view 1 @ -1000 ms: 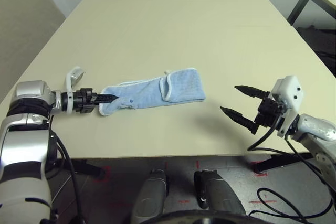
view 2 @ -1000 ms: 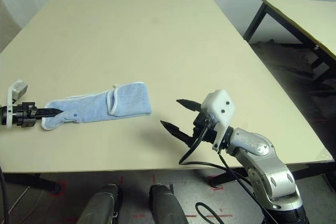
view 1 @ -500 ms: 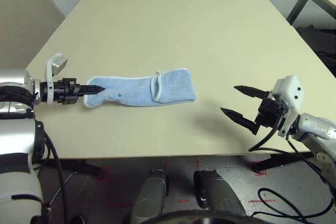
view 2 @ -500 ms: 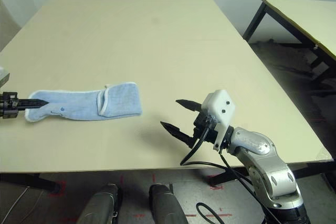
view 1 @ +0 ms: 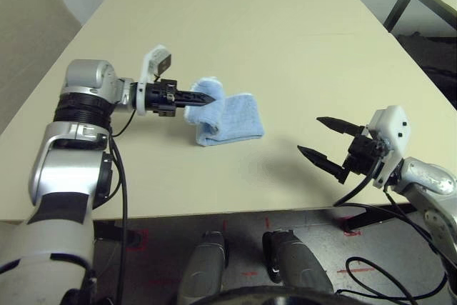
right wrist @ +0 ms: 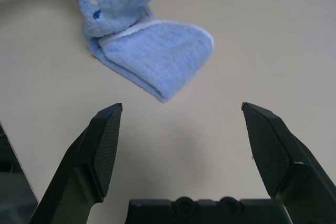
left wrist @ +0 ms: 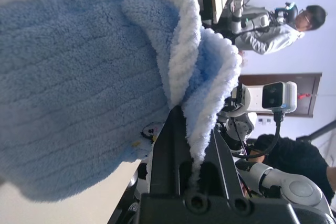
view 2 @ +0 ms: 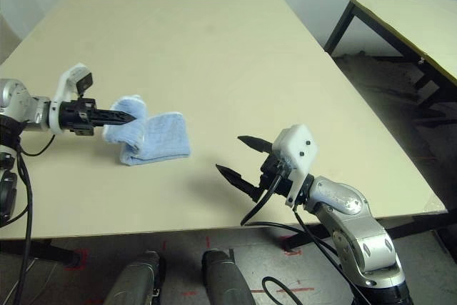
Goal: Fold the towel and set it aside.
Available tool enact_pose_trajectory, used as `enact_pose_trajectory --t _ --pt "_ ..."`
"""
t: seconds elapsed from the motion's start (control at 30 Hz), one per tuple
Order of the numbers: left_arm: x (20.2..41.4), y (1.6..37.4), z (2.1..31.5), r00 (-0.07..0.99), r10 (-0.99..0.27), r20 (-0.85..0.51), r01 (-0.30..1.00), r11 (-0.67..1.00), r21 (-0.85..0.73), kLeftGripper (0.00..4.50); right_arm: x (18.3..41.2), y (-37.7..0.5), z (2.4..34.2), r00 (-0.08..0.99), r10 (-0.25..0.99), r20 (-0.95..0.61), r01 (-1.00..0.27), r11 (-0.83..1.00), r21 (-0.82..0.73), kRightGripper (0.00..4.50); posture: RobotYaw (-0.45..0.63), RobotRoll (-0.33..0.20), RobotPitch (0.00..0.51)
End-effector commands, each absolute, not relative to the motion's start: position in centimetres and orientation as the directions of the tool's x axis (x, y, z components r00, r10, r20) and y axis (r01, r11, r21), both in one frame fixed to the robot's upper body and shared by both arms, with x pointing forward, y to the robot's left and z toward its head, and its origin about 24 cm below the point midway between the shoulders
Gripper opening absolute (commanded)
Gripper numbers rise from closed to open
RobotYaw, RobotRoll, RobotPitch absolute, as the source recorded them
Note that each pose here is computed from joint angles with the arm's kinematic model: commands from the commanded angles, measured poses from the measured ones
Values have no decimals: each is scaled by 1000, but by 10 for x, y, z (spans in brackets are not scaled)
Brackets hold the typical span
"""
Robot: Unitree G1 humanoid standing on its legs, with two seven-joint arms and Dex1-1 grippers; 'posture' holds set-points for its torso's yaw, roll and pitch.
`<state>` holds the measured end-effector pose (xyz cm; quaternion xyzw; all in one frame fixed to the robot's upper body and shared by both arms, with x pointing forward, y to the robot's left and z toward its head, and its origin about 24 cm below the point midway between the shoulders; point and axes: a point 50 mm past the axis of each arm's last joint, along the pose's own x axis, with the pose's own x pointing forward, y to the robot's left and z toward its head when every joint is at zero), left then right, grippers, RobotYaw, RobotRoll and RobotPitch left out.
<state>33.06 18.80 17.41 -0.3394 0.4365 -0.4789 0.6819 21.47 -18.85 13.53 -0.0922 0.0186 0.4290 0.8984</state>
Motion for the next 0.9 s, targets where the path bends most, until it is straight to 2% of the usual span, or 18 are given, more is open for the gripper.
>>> enact_pose_trajectory --t 0.03,0.47,0.6,0.9 --pt "336 183 179 178 -951 -254 372 304 -877 24 212 -186 137 635 766 -100 -770 617 -164 4500 -123 0 102" --pt "348 173 173 259 -936 -238 381 326 -866 24 209 -184 135 636 765 -98 -770 620 -154 4500 -124 0 104" --pt "352 170 170 296 -921 -251 368 353 -860 1046 209 -184 134 635 766 -101 -771 619 -153 4500 -122 0 105" --pt "354 165 169 313 -924 -221 356 330 -874 4163 208 -185 134 637 764 -105 -769 620 -152 4500 -124 0 109"
